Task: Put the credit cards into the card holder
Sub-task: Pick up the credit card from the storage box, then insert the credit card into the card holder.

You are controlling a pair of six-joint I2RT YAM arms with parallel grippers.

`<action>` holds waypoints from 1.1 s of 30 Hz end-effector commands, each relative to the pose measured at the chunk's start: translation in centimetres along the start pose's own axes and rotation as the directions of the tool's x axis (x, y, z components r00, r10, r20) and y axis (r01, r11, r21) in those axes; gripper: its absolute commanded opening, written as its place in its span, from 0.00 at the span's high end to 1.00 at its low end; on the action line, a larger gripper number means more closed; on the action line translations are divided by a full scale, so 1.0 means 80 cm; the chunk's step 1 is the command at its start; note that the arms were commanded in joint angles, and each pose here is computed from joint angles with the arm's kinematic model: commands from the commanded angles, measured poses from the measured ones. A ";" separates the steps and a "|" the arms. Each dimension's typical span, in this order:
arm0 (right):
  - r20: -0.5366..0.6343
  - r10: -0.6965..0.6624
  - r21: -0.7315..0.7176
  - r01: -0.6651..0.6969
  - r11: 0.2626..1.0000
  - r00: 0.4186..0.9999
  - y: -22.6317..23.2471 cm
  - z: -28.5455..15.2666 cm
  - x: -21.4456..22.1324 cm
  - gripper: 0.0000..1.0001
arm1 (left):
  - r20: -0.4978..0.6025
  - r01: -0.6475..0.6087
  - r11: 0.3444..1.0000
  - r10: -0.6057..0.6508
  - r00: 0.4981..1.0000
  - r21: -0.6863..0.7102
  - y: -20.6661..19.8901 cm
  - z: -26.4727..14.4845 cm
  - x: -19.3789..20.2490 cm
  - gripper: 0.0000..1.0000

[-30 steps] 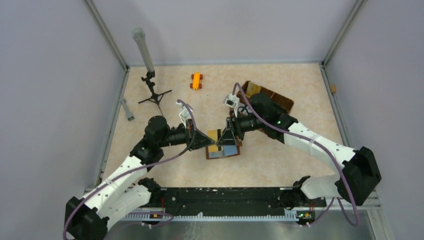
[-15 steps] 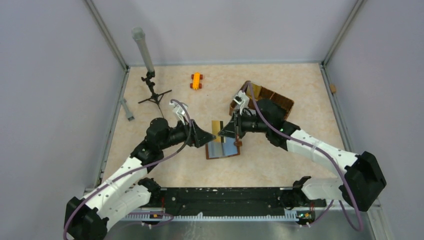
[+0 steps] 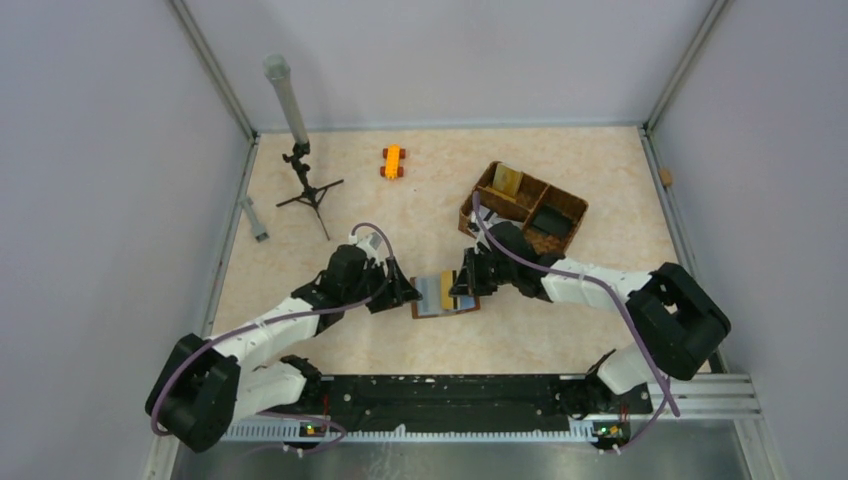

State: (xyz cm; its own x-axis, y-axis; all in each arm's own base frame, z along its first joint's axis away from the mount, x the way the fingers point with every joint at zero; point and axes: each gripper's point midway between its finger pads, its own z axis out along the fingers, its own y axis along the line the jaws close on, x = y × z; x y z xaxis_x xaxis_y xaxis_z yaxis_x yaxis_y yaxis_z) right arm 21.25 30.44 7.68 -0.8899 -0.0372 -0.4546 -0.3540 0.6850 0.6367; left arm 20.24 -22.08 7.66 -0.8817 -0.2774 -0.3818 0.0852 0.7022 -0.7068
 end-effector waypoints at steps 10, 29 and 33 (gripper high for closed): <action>0.054 0.059 0.041 -0.061 0.997 0.997 -0.022 0.016 -0.012 1.00 | 0.009 -0.008 1.000 0.009 1.000 -0.024 0.011 0.027 -0.009 0.43; 0.021 0.155 0.032 -0.155 0.987 0.988 -0.035 0.029 0.011 1.00 | -0.037 -0.021 0.998 0.019 0.999 -0.052 0.030 0.044 0.003 0.56; 0.013 0.191 0.052 -0.191 0.980 0.982 -0.043 0.032 0.019 1.00 | -0.043 -0.022 0.998 0.019 0.999 -0.055 0.033 0.046 0.004 0.60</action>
State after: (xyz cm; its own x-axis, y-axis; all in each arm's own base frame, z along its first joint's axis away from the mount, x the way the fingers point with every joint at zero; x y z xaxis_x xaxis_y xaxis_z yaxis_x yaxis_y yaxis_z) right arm 21.79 30.36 4.43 -0.9287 0.0679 -0.3647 -0.2144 0.7039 0.6772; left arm 21.12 -22.38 3.17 -0.9094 -0.2450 -0.3361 0.0430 0.7484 -0.6619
